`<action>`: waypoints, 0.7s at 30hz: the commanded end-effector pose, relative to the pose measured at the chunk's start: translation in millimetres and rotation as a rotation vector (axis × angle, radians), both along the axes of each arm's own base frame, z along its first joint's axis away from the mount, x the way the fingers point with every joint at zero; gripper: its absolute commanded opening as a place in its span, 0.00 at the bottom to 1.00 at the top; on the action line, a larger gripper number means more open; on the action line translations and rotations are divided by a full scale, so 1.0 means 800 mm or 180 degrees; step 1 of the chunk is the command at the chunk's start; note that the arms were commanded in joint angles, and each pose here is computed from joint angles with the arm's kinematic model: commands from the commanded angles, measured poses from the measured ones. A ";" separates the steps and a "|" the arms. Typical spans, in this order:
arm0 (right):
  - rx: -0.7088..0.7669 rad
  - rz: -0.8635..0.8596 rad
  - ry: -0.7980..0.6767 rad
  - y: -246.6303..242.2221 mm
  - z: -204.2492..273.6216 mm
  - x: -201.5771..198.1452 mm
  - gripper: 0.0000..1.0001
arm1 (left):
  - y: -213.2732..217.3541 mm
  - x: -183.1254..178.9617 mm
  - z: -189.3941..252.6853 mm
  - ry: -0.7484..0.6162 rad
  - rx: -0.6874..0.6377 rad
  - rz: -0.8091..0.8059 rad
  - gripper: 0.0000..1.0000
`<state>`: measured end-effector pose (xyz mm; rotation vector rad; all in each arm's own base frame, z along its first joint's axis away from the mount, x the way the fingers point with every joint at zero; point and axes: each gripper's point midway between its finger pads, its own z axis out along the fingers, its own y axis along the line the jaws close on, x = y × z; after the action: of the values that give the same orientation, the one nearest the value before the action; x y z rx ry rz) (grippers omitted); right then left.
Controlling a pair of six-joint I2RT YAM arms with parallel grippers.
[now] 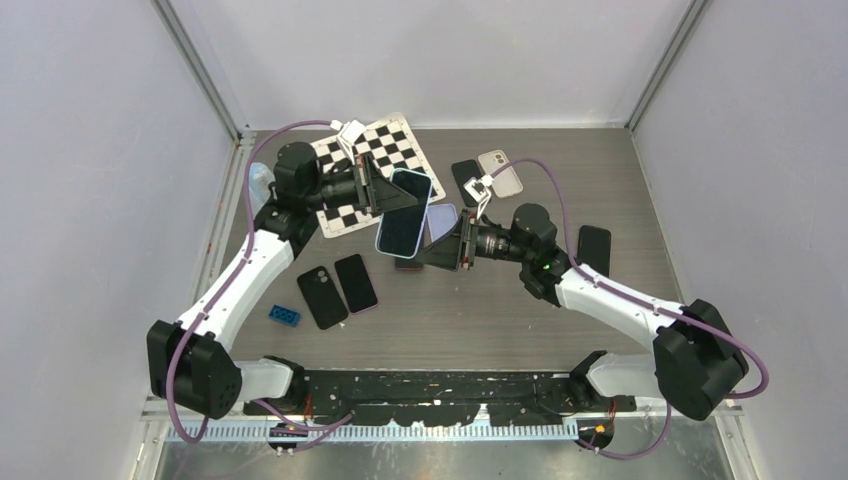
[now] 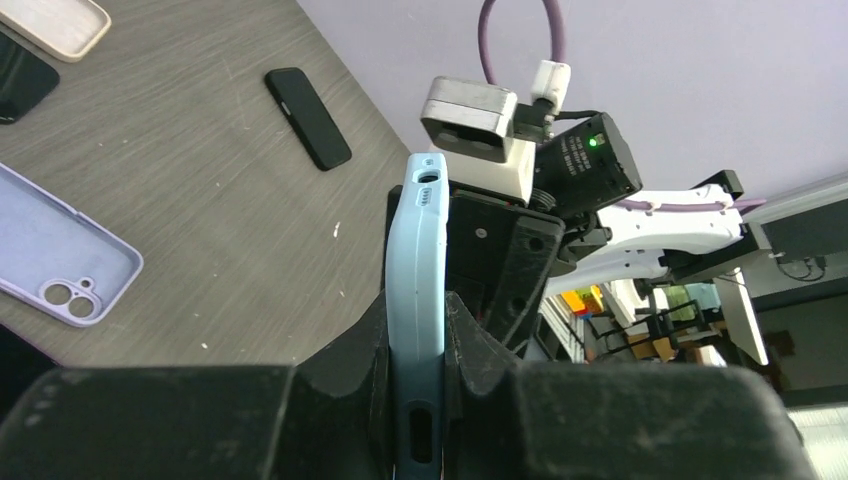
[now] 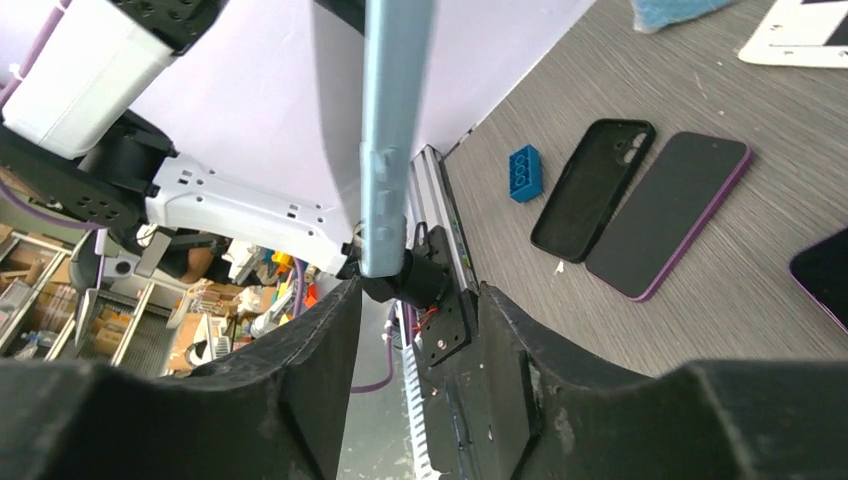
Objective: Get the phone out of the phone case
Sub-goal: Remove the phone case from the phone.
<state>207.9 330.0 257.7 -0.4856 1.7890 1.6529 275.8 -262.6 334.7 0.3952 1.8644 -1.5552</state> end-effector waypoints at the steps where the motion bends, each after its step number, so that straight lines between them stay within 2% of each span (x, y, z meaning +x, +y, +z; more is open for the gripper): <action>1: 0.0308 0.0196 -0.0499 0.002 0.054 -0.020 0.57 | 0.003 -0.013 0.034 -0.0463 -0.0101 -0.0055 0.00; 5: 0.0309 0.0210 -0.0609 0.001 0.056 -0.027 0.63 | 0.003 -0.014 0.035 -0.0467 -0.0105 -0.0049 0.00; 8: 0.0310 0.0120 -0.0598 0.001 0.058 -0.023 0.63 | 0.003 -0.015 0.036 -0.0482 -0.0127 -0.0060 0.00; 15: 0.0292 0.0055 -0.0509 0.012 0.052 -0.013 0.42 | 0.001 -0.020 0.038 -0.0424 -0.0207 -0.0154 0.00; 21: 0.0226 0.0035 -0.0512 0.020 0.044 -0.009 0.30 | 0.001 -0.022 0.043 -0.0405 -0.0251 -0.0145 0.00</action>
<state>195.1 339.4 270.0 -0.5517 1.7074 1.6530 271.5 -263.2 334.2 0.4148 1.8422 -1.5771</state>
